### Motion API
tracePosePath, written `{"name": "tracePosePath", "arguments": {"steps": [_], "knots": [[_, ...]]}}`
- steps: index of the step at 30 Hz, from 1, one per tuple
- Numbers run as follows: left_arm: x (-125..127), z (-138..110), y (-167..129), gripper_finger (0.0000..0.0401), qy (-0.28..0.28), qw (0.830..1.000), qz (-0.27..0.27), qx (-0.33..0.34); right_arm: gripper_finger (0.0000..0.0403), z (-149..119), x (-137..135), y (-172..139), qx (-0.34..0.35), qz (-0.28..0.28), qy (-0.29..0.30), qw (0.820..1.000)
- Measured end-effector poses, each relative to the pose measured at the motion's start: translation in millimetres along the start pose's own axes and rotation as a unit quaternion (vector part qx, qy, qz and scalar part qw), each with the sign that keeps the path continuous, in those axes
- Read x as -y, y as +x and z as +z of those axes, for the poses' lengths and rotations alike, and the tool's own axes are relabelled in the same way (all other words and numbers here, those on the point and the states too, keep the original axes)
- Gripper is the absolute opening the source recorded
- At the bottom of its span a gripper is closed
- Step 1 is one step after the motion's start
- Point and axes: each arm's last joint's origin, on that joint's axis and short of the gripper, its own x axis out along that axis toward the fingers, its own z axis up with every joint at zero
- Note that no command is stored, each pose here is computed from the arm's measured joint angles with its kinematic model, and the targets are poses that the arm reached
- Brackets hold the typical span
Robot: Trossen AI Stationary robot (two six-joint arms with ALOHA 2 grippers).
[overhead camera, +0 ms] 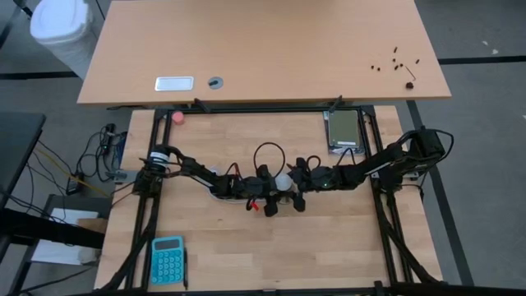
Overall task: Screw lightbulb
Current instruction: Insert the lightbulb into the lamp holder
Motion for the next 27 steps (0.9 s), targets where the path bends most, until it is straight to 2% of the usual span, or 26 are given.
{"name": "tracePosePath", "arguments": {"steps": [27], "knots": [[0.0,0.1,0.0,0.0198,0.0,1.0,0.0,0.0,0.0278,-2.1,-11.9,-3.0,0.005,-0.015,-0.001,1.0]]}}
